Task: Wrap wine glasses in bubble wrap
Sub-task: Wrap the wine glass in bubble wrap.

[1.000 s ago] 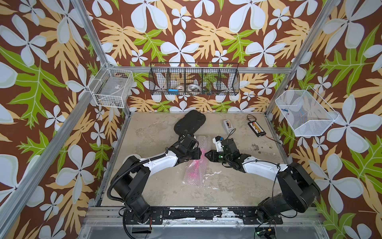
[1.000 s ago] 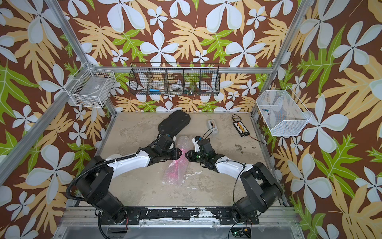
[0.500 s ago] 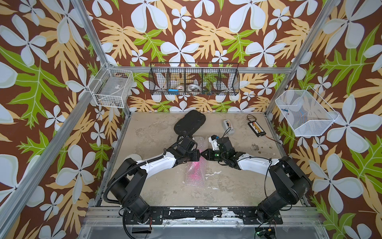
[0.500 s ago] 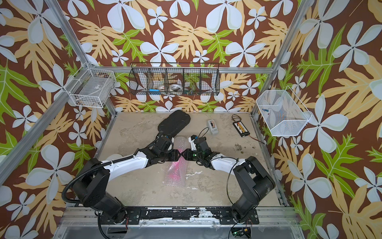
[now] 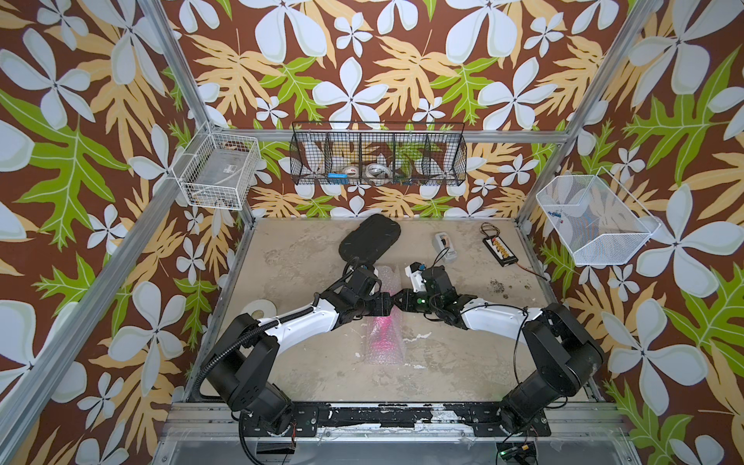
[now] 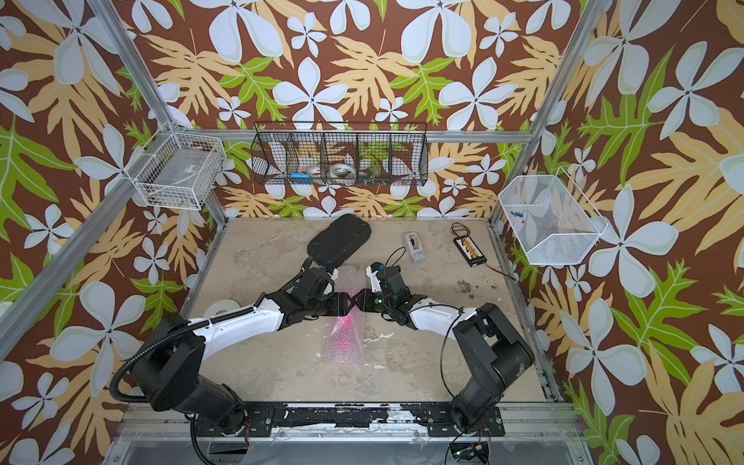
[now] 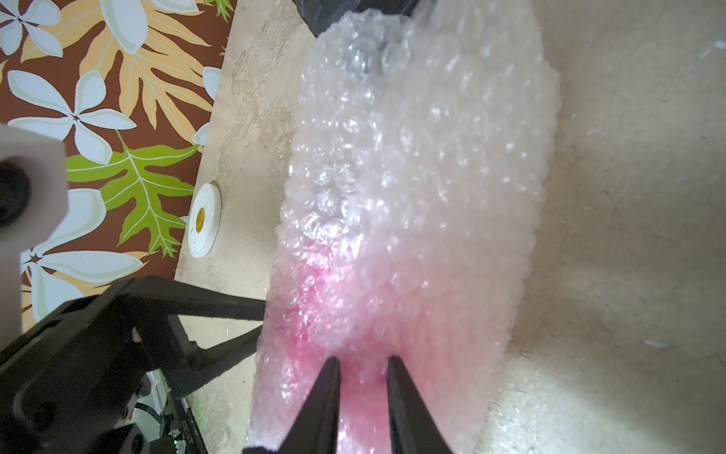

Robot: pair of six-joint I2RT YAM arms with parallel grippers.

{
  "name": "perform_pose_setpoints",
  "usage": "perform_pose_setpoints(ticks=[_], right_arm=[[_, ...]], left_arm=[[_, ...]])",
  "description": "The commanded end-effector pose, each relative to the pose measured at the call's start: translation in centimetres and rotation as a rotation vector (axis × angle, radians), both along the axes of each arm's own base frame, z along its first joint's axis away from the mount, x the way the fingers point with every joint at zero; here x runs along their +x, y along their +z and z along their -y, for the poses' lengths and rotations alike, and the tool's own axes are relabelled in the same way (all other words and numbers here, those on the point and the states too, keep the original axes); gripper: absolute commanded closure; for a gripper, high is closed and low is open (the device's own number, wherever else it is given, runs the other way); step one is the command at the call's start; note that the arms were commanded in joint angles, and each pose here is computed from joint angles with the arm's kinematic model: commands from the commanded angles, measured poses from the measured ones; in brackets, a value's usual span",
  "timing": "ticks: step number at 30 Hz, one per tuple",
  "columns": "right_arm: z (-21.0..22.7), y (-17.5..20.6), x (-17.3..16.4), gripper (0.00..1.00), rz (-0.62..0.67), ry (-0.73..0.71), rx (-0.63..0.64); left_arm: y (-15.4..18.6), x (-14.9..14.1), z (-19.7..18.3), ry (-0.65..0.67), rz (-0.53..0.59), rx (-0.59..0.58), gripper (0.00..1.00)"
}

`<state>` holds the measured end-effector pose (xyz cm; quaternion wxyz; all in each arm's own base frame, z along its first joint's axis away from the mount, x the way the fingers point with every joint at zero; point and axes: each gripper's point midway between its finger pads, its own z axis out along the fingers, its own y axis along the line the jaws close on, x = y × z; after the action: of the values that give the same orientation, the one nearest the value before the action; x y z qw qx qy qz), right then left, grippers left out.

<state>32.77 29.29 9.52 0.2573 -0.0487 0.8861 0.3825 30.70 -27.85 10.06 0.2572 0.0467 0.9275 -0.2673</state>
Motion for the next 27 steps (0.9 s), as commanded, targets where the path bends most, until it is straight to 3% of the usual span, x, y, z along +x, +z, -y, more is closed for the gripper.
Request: perform_pose_setpoints(ticks=[1, 11, 15, 20, 27], right_arm=[[-0.6, 0.7, 0.2, 0.75, 0.010, 0.015, 0.021], [-1.4, 1.3, 0.4, 0.76, 0.004, 0.036, 0.054], [-1.3, 1.7, 0.3, 0.76, 0.009, 0.037, 0.050], [-0.6, 3.2, 0.0, 0.73, 0.041, 0.039, 0.025], [1.8, 2.7, -3.7, 0.73, 0.005, 0.032, 0.002]], left_arm=[[0.3, -0.1, 0.7, -0.041, 0.009, -0.019, 0.27], [-1.3, 0.1, 0.4, -0.035, -0.021, 0.032, 0.32], [-1.2, 0.4, 0.2, -0.012, -0.014, 0.040, 0.41], [-0.8, 0.8, -0.1, 0.013, -0.010, 0.030, 0.46], [-0.8, 1.0, 0.2, 0.018, -0.021, 0.012, 0.48]])
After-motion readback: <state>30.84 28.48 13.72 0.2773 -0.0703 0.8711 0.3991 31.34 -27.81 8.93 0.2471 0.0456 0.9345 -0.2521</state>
